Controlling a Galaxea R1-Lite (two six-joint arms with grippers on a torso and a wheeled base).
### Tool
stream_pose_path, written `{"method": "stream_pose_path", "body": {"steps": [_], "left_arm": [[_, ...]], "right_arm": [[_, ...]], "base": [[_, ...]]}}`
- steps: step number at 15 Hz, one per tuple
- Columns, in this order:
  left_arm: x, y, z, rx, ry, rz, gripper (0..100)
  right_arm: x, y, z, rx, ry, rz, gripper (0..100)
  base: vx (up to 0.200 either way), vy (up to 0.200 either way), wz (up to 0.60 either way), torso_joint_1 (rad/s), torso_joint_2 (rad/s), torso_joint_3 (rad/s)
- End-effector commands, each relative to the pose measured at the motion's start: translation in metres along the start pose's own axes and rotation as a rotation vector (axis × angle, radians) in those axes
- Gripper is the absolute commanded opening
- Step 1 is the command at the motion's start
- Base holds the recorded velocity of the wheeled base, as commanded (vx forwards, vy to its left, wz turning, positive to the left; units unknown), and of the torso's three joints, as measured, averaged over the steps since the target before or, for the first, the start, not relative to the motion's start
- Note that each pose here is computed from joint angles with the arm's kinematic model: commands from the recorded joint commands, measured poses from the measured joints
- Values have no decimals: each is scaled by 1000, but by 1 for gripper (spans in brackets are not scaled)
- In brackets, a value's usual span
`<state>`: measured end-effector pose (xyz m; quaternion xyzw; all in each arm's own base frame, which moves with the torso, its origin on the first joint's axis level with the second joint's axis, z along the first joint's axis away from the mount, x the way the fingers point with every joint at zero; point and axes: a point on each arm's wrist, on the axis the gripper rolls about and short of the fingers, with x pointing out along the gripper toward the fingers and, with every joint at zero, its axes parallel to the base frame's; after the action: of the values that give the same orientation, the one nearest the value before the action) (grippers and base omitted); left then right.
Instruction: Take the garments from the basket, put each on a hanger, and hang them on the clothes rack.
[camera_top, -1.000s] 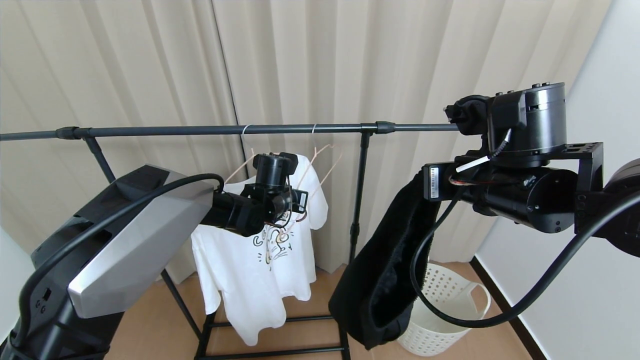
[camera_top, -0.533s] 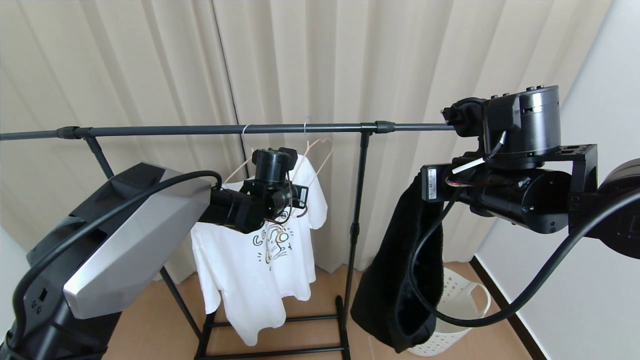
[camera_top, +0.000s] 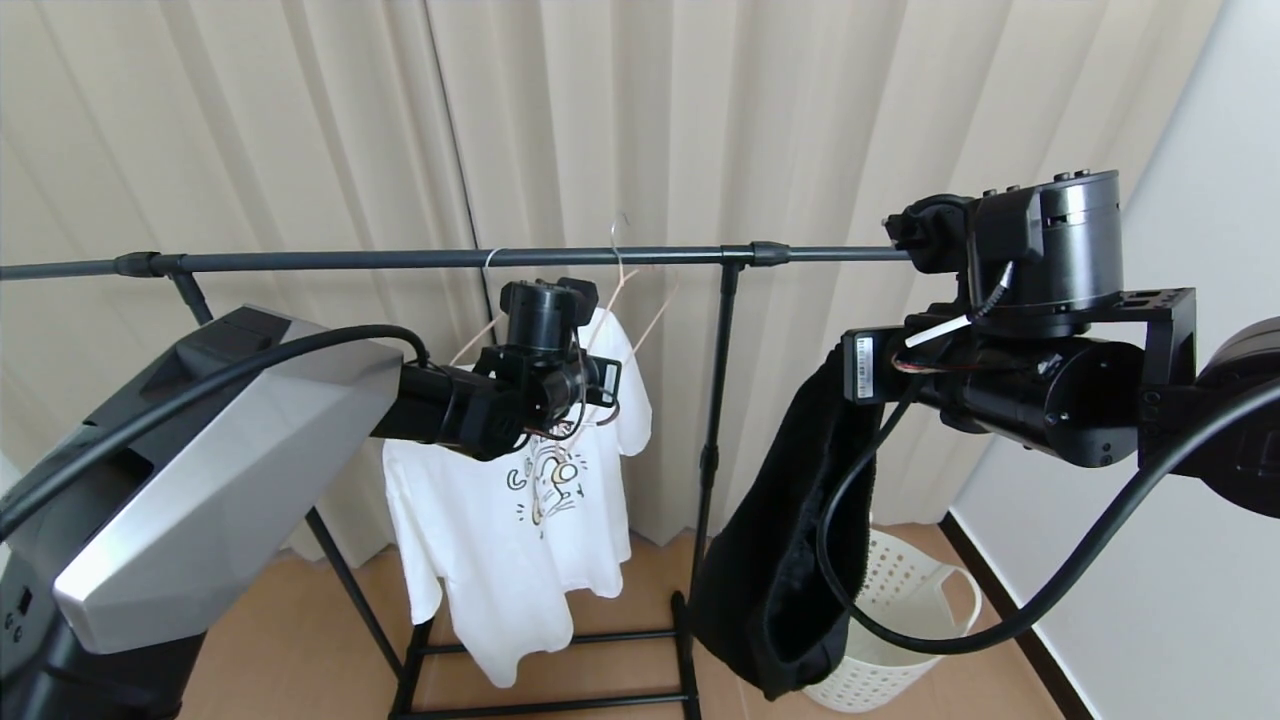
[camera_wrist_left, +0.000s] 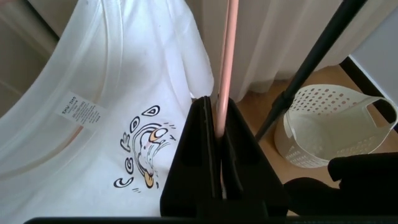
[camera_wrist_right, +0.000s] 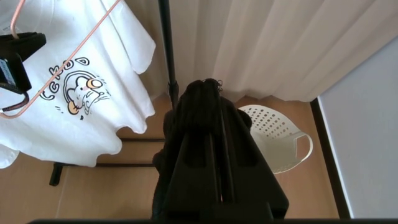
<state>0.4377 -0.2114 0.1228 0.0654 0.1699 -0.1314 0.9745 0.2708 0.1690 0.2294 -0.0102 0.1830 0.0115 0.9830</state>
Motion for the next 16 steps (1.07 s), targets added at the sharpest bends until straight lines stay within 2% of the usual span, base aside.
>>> {"method": "stream_pose_path", "body": {"steps": [1,3,5,10,13,16], "left_arm": [[-11,0,7,-4,-10,-4,0],[-23,0,6,-5,8,-9,0],[-34,0,8,-5,-3,-13,0],[-91,3,-2,11,2,-38,0],[-152,8,-20,26,27,-82,0],[-207,14,-44,78,7,-207,0]], "right_arm": [[0,0,0,1,-1,0,0],[-1,-1,1,2,-4,1,0],[-1,-1,1,2,-2,0,0],[-2,-1,1,3,-5,1,0],[-2,-1,-1,-1,2,1,0],[0,0,-2,-5,6,-9,0]], "base": [[0,0,0,0,0,0],[0,0,0,0,0,0],[0,0,0,0,0,0],[0,0,0,0,0,0],[0,0,0,0,0,0],[0,0,0,0,0,0]]}}
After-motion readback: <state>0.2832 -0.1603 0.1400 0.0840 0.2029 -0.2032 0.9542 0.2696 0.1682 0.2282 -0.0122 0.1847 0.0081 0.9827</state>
